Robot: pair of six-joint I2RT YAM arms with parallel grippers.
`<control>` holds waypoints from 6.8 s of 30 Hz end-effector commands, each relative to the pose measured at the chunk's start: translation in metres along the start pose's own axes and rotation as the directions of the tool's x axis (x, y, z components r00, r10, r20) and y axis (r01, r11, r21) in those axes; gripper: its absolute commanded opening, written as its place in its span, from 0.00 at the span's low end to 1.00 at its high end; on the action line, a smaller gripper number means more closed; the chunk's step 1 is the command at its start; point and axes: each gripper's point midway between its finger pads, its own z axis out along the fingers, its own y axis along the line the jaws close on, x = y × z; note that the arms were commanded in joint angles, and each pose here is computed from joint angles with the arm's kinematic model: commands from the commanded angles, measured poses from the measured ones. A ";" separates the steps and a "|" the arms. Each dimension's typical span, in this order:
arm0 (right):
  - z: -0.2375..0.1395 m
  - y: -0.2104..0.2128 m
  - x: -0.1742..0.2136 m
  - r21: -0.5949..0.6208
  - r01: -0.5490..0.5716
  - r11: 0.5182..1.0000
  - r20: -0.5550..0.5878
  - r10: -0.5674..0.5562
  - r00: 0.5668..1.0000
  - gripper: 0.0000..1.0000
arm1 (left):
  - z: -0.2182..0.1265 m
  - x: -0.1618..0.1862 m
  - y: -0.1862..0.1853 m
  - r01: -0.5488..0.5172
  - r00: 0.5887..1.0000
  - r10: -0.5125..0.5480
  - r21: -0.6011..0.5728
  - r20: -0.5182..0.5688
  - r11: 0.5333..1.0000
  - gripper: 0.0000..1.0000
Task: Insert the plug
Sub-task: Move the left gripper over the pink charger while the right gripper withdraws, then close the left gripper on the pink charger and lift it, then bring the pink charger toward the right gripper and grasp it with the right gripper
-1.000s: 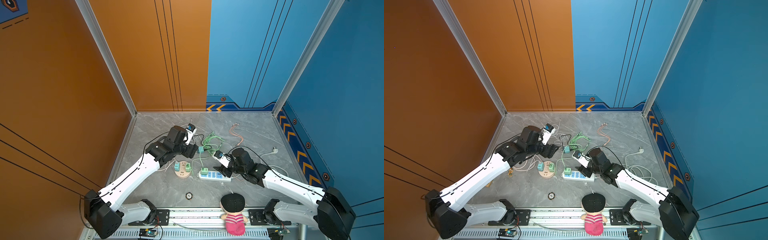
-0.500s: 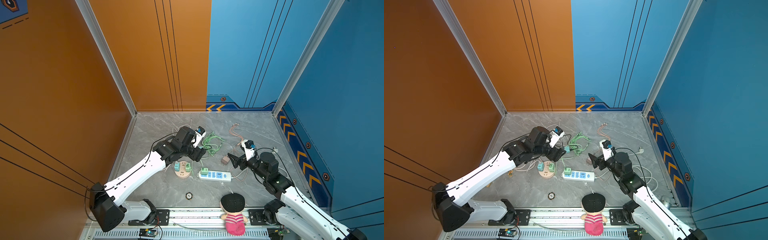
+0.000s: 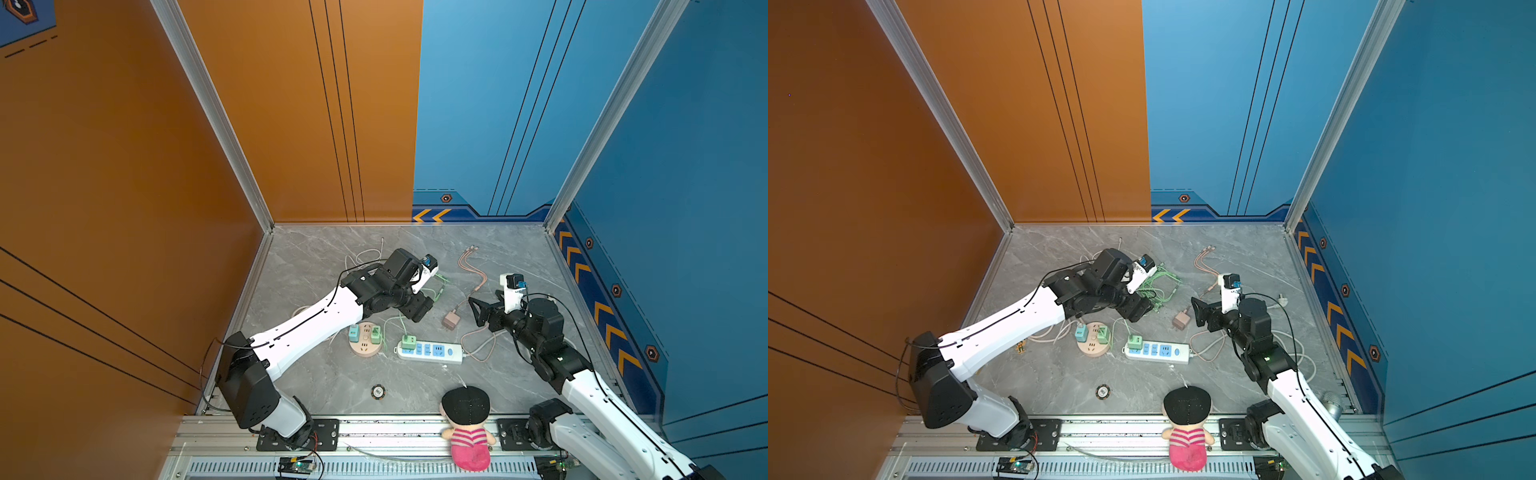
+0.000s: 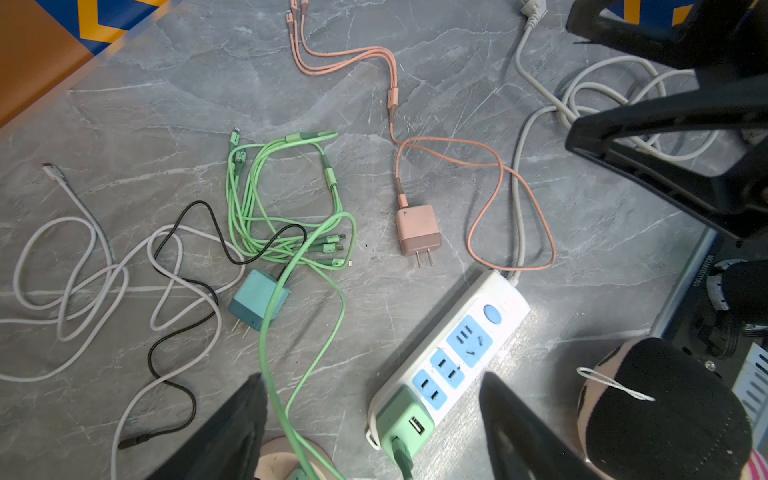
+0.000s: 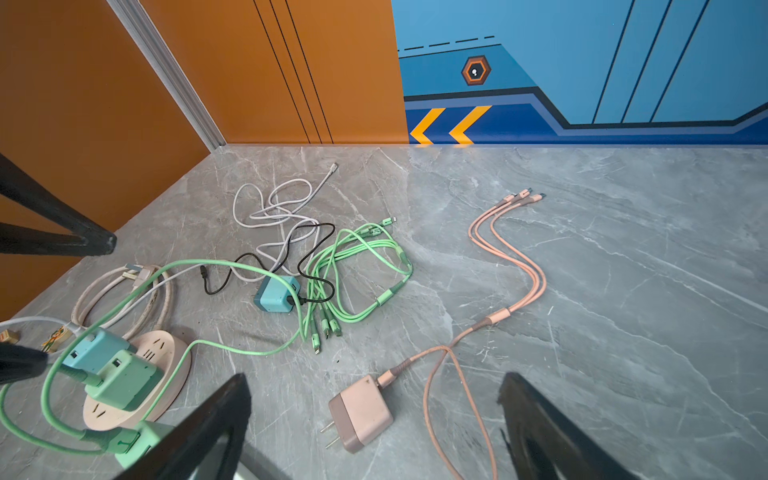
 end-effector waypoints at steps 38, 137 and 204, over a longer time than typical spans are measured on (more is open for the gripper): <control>0.017 -0.042 0.007 0.069 -0.323 0.944 -0.160 0.330 0.930 0.95 | 0.168 0.029 -0.043 0.011 0.962 -0.036 -0.095 -0.271 0.995 0.79; 0.019 0.017 -0.007 -0.127 -0.477 0.870 -0.288 0.427 0.857 0.68 | 0.105 -0.019 -0.016 0.113 0.994 -0.112 0.105 -0.014 0.988 0.18; 0.064 0.072 0.028 -0.241 -0.605 0.758 -0.555 0.404 0.727 0.15 | 0.083 -0.040 -0.028 -0.006 0.985 -0.019 0.144 0.174 0.990 0.21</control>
